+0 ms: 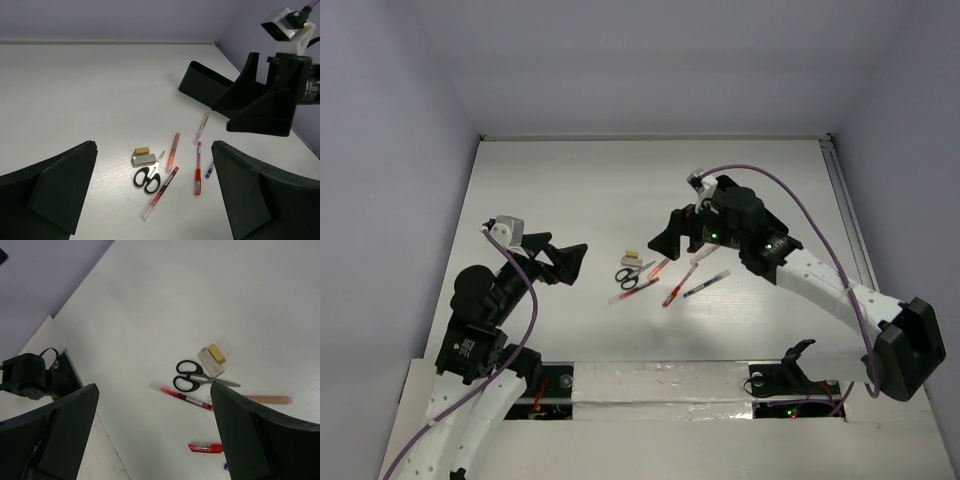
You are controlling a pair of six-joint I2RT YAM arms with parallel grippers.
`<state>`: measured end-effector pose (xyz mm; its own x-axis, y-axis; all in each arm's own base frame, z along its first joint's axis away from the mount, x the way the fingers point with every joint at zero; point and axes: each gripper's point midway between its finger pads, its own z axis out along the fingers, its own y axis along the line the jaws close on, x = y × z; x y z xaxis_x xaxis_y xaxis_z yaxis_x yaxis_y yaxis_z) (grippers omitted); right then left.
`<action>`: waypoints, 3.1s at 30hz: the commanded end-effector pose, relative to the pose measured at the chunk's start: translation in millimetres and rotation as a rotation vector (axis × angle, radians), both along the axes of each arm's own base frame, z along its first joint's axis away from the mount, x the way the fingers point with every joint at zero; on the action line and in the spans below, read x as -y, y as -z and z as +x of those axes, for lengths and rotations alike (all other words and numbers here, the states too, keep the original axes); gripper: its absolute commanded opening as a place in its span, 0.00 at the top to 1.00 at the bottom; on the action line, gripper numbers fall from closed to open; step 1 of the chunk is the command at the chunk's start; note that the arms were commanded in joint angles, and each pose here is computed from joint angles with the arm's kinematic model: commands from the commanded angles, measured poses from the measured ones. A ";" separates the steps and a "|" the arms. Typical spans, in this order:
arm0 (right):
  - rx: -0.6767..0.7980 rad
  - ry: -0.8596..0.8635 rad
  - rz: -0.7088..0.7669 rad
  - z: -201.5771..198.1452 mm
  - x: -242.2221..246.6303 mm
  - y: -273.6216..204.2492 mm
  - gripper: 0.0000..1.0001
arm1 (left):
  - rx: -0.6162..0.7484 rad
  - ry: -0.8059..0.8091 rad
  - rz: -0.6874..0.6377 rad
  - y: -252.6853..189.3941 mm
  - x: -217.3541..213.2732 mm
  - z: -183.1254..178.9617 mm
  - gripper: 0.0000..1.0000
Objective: Sort the stationery into containers
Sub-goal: Pick up the stationery from the center of the board.
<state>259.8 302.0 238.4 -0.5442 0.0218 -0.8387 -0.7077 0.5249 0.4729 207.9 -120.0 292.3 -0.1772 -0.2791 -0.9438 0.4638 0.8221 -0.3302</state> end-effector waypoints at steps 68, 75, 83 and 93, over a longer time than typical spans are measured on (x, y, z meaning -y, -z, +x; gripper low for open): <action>-0.140 0.394 -0.569 87.0 -87.7 174.3 0.45 | 0.093 0.059 -0.018 -23.1 7.0 -7.5 0.01; -0.137 0.400 -0.538 86.0 -87.9 167.5 0.53 | 0.096 0.065 -0.019 -23.7 7.8 -8.4 0.01; -0.124 0.393 -0.493 86.1 -91.9 154.5 0.61 | 0.100 0.069 -0.018 -24.4 8.4 -8.8 0.01; -0.129 0.402 -0.528 86.6 -88.2 163.1 0.55 | 0.097 0.069 -0.021 -24.1 8.6 -8.6 0.01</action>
<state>340.9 384.2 53.4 -0.7093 -0.1838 -0.6806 -0.3648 0.9218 0.1312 198.3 -127.7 300.5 -0.1611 -0.2782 -0.9469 0.5257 0.7878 -0.3209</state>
